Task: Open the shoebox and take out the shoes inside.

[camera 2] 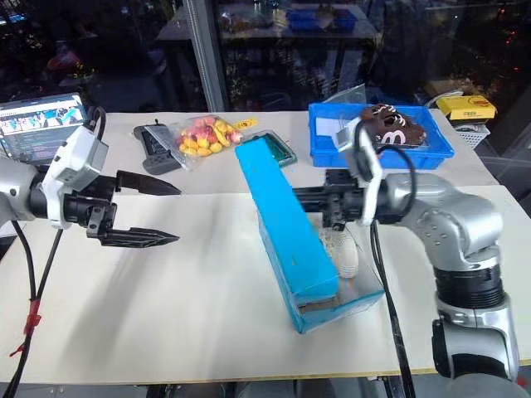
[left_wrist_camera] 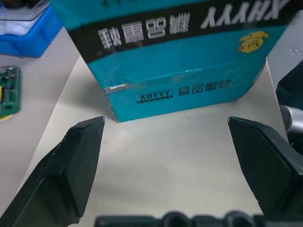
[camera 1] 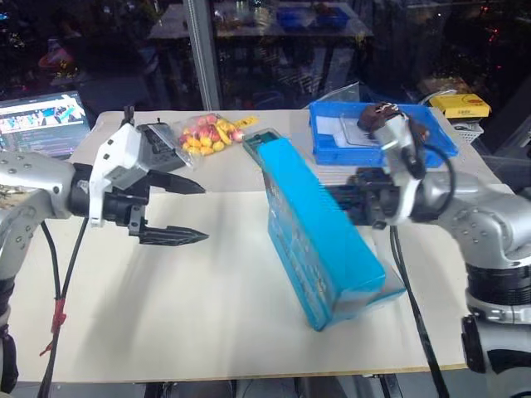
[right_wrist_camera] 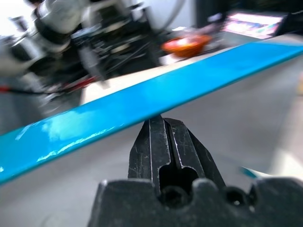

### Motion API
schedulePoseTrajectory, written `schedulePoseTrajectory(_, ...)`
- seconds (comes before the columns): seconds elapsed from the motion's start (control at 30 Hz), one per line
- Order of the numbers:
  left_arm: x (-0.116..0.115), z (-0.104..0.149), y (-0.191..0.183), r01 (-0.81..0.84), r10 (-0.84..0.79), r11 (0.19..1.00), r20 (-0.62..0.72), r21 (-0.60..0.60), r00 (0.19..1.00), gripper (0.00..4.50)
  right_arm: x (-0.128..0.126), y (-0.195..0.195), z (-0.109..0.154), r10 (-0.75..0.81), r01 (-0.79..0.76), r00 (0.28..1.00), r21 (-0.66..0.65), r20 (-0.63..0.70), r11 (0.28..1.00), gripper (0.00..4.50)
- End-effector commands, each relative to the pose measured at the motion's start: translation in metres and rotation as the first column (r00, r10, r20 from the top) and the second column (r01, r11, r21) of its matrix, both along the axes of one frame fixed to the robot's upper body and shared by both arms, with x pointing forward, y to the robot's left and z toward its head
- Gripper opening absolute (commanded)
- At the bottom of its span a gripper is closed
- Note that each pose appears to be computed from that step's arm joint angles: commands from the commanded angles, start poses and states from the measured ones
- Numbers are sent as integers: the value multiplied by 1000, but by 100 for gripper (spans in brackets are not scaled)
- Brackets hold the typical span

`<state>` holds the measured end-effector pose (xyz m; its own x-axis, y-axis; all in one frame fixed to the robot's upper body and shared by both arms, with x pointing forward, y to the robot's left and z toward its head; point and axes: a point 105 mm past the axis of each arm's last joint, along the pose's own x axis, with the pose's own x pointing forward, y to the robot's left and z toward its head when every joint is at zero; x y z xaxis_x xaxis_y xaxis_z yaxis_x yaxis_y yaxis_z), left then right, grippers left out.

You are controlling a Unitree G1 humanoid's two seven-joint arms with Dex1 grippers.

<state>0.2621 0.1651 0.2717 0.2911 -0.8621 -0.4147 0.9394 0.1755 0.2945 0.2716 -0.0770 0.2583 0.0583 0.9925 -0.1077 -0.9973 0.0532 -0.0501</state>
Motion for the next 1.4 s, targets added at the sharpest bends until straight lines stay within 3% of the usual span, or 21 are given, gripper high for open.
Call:
schedulePoseTrajectory(0.03, -7, 23, 3, -10, 11, 1000, 70, -15, 998, 446, -6, 16, -13, 23, -19, 999, -83, 49, 996, 0)
schedulePoseTrajectory(0.37, -12, 27, -3, 11, -9, 1000, 59, -29, 998, 446, 23, 19, -48, -73, 138, 975, -314, 212, 939, 0)
schedulePoseTrajectory(0.43, -12, 26, -5, 21, -19, 999, 54, -35, 998, 446, 26, 12, -42, -78, 151, 969, -318, 234, 936, 0)
schedulePoseTrajectory(0.67, -11, 18, -13, 66, -65, 997, 26, -46, 998, 446, 19, -40, 30, -139, 219, 947, -266, 289, 939, 0)
schedulePoseTrajectory(0.83, -9, 12, -24, 122, -122, 991, 4, -51, 992, 446, 25, -69, 19, -174, 363, 890, -424, 422, 829, 0)
schedulePoseTrajectory(1.03, -2, 9, -28, 154, -154, 987, 2, -43, 988, 450, 28, -67, -1, -94, 391, 851, -502, 517, 771, 178)
schedulePoseTrajectory(1.07, -1, 8, -29, 158, -158, 987, 1, -41, 987, 450, 28, -63, -2, -69, 381, 847, -511, 527, 770, 232)
schedulePoseTrajectory(1.1, -1, 8, -29, 161, -162, 986, -1, -39, 987, 450, 28, -56, -1, -51, 378, 834, -502, 549, 778, 244)
schedulePoseTrajectory(1.17, 1, 6, -30, 164, -164, 986, -3, -35, 986, 450, 27, -45, 1, -25, 353, 831, -493, 555, 795, 313)
schedulePoseTrajectory(1.4, 1, -2, -23, 134, -134, 991, -9, -7, 991, 450, 25, -19, -8, -1, 224, 892, -441, 453, 869, 313)
